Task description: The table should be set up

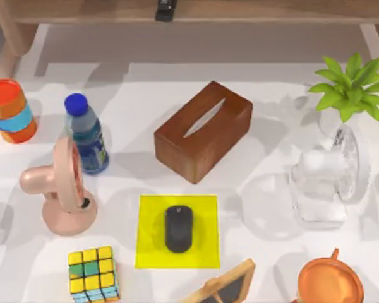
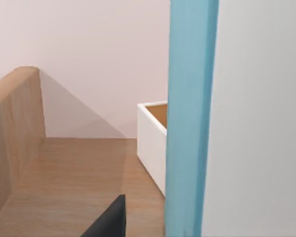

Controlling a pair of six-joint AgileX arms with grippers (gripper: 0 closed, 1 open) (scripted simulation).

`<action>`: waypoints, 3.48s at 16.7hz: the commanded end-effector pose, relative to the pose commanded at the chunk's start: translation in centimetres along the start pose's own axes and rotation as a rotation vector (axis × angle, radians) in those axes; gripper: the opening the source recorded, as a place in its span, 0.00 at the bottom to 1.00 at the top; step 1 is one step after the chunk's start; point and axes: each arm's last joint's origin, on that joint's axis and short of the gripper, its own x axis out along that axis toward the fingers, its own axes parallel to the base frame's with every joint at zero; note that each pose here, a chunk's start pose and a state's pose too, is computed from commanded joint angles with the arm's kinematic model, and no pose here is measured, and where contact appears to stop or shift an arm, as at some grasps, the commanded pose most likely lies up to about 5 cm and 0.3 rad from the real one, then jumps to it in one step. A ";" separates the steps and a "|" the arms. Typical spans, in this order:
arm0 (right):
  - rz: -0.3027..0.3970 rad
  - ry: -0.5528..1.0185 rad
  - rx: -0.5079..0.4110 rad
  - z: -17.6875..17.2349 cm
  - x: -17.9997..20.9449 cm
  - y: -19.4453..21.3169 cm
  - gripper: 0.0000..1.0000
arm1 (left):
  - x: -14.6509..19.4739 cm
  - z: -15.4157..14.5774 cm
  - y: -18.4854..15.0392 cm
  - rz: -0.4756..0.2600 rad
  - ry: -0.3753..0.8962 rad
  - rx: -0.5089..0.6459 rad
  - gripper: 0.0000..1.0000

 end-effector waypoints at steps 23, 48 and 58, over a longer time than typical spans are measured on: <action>0.000 0.000 0.000 0.0 0.0 0.0 1.00 | -2.7 1.3 -0.1 -0.003 -0.007 -0.001 0.00; 0.000 0.000 0.000 0.0 0.0 0.0 1.00 | -9.4 -16.1 36.1 0.435 0.482 0.990 0.00; 0.000 0.000 0.000 0.0 0.0 0.0 1.00 | -10.3 -26.7 32.4 -0.128 0.299 1.526 0.00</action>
